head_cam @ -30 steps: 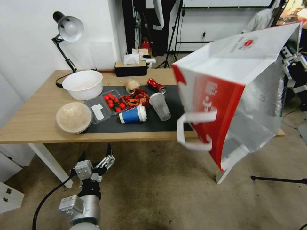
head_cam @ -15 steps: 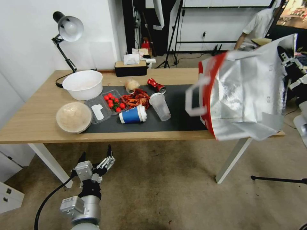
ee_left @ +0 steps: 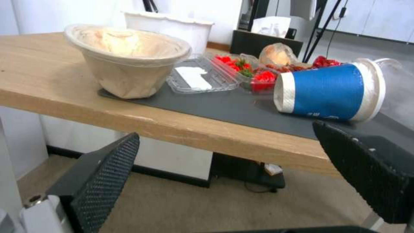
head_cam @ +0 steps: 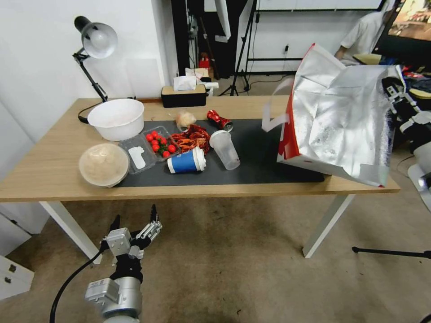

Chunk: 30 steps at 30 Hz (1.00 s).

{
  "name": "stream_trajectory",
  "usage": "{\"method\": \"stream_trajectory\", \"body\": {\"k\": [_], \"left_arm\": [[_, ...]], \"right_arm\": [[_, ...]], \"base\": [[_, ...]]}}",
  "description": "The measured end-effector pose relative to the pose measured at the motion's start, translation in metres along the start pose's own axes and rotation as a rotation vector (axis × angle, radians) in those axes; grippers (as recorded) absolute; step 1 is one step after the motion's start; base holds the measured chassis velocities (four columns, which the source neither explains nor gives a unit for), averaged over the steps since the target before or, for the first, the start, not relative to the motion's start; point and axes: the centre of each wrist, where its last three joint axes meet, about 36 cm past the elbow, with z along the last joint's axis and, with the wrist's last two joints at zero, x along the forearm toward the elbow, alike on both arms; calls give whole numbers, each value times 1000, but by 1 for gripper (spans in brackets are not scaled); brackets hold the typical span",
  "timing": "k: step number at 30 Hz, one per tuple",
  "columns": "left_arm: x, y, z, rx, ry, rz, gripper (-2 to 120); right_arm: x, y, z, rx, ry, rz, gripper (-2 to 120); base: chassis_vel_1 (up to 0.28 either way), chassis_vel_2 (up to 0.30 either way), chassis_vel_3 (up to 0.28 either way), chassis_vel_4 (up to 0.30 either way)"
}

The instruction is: Pick up the food delivery bag from the floor and place it on the table.

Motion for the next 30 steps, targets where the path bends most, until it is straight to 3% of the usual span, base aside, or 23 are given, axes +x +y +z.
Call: {"method": "stream_trajectory", "body": {"k": [16, 30], "left_arm": [[3, -3, -1, 0, -8, 3, 100], [5, -5, -3, 5, -17, 2, 100]], "right_arm": [[-3, -3, -8, 45, 35, -37, 0], [-6, -4, -12, 150, -8, -67, 52]], "base": [[0, 0, 0, 0], [0, 0, 0, 0]]}}
